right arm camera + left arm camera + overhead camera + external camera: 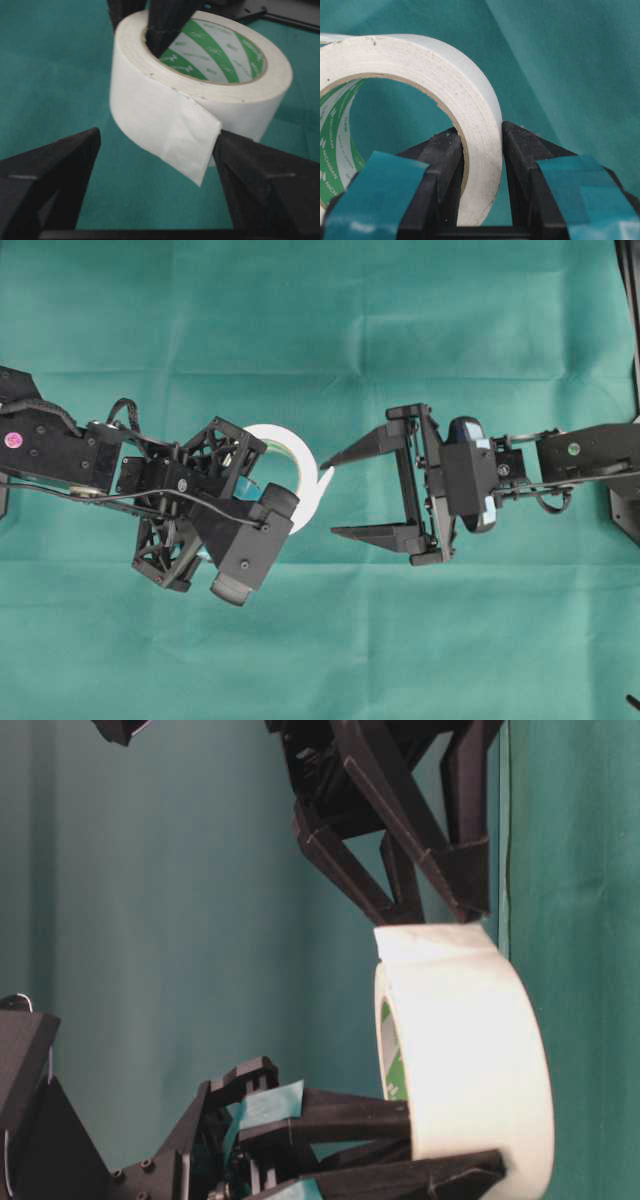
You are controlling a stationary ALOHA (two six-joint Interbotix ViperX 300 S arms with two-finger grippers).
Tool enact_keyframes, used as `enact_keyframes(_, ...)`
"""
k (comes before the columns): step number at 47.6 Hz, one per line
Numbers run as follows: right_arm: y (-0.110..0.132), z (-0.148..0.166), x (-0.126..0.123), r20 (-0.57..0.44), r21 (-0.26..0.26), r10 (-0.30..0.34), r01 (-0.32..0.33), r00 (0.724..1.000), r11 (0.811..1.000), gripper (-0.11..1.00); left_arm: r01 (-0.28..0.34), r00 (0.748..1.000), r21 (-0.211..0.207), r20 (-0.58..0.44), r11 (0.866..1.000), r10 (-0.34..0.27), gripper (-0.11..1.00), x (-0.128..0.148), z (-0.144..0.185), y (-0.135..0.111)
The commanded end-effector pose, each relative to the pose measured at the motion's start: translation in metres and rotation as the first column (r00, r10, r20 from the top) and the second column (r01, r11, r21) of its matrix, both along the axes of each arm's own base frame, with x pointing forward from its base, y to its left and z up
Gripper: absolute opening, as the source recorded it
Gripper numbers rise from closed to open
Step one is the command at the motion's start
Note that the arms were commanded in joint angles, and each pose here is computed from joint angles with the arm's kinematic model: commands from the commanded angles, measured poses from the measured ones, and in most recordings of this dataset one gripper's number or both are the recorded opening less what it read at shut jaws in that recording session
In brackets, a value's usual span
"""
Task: Peel off the duct tape with your right arm.
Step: 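Move the right gripper toward the tape's loose free end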
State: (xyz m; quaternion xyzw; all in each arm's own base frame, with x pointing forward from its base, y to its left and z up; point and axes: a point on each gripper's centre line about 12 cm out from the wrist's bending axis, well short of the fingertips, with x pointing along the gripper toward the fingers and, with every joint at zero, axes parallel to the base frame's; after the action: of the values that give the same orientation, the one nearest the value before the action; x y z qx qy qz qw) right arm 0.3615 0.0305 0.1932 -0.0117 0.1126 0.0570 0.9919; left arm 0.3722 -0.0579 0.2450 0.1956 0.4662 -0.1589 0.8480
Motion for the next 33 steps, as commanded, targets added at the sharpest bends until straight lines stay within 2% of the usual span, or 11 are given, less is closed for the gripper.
enact_keyframes(1,0.0025,0.0095,0.0029,0.033,0.006,0.006,-0.006,0.999,1.0,0.41,-0.001,0.999,-0.003,0.037,1.0,0.001,0.21,0.0017,0.012,0.0006)
enact_keyframes(6,0.0026,0.0095,0.0029,0.033,0.005,0.007,-0.007,0.999,1.0,0.32,-0.002,0.999,-0.003,0.037,1.0,0.002,0.21,0.0017,0.012,0.0006)
enact_keyframes(20,0.0056,0.005,-0.0013,0.017,0.003,0.016,-0.016,1.0,1.0,0.23,-0.004,0.999,-0.006,0.035,1.0,0.004,0.21,0.0019,0.0114,0.0004)
enact_keyframes(27,0.0064,0.0038,-0.004,0.016,0.006,0.018,-0.018,1.0,1.0,0.14,-0.003,0.999,-0.004,0.035,1.0,0.003,0.21,0.0019,0.0114,0.0005)
enact_keyframes(33,0.0065,0.0037,-0.0026,0.016,0.006,0.017,-0.017,1.0,1.0,0.13,-0.005,0.999,-0.004,0.035,1.0,0.005,0.21,0.002,0.0114,0.0011)
